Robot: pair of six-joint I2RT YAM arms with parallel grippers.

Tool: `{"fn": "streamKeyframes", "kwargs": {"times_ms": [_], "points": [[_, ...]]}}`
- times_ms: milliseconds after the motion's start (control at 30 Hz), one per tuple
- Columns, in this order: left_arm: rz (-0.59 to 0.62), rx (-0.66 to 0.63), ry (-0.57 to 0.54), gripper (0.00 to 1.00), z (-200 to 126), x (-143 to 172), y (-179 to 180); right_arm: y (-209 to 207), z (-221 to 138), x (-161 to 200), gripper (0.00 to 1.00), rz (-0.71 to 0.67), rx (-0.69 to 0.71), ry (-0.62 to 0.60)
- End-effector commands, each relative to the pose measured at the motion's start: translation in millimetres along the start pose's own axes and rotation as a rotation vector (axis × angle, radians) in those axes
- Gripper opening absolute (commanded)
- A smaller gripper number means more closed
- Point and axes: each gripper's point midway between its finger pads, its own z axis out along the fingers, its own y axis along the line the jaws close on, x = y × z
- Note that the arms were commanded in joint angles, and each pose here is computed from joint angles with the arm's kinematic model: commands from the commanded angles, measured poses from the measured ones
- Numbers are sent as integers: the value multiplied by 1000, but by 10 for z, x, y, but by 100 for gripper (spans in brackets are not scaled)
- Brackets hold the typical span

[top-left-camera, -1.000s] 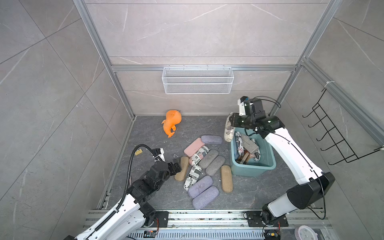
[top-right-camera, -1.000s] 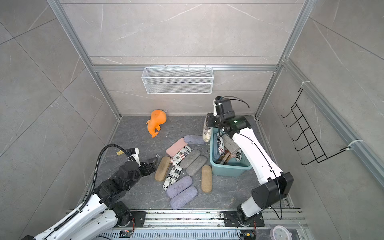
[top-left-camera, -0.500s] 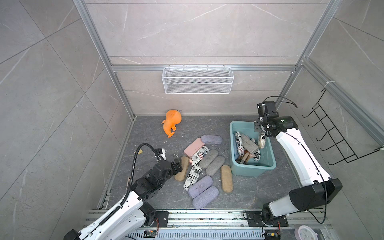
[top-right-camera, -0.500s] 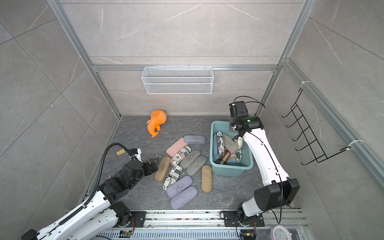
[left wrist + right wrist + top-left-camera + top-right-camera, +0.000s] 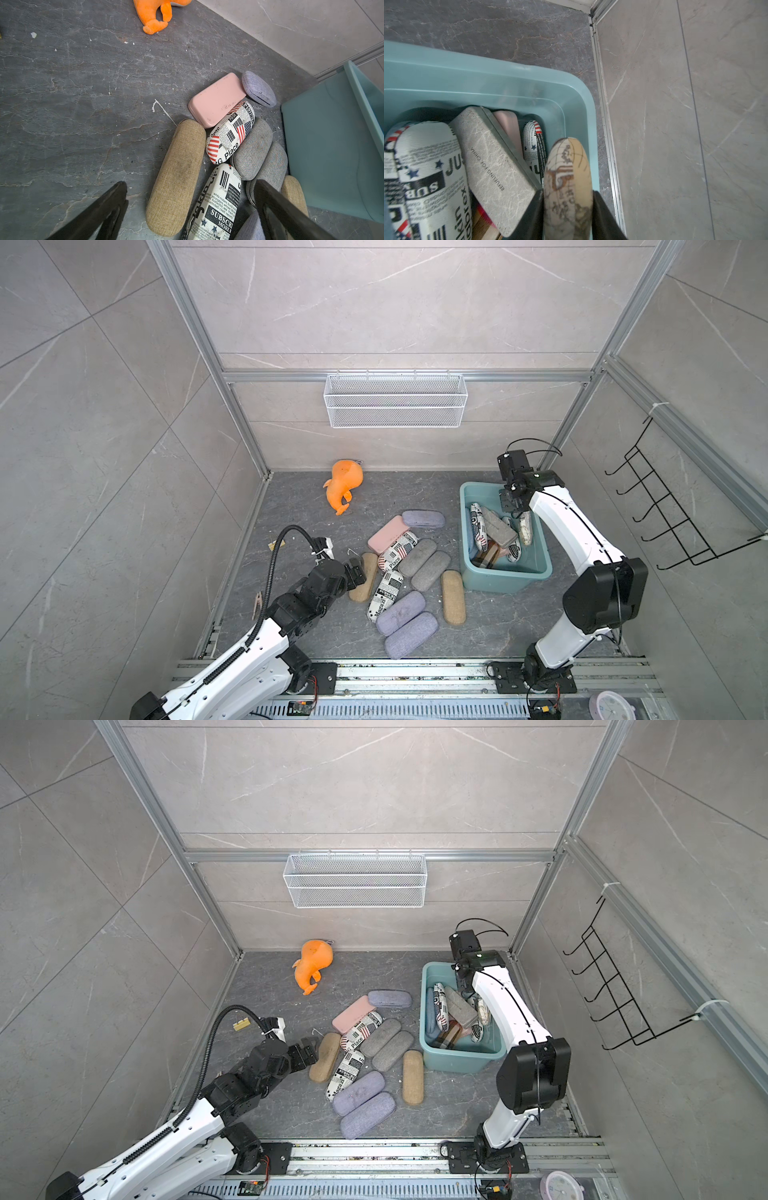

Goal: Put the glasses cases into the storage boxes
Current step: Place the glasses case in the storage box.

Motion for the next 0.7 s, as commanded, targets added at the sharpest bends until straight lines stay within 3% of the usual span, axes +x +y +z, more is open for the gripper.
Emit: {"fn": "streamKeyframes", "kwargs": {"times_ms": [0,167,333,467,667], "points": [[-30,52,-44,97,-59,-178,-158,80,151,-66,33,-17,-16,-2],[-34,55,-44,97,-42,-172,-166,228,344,3,35,-36,-50,46],[-25,43,-17,97,24,-118,-169,294,434,167,49,-17,-79,92],[3,42,4,97,12,-131,-212,277,275,159,61,42,-123,57],[70,-12,24,98,-16,-176,-173,214,-199,-32,65,174,-248,-57]]}}
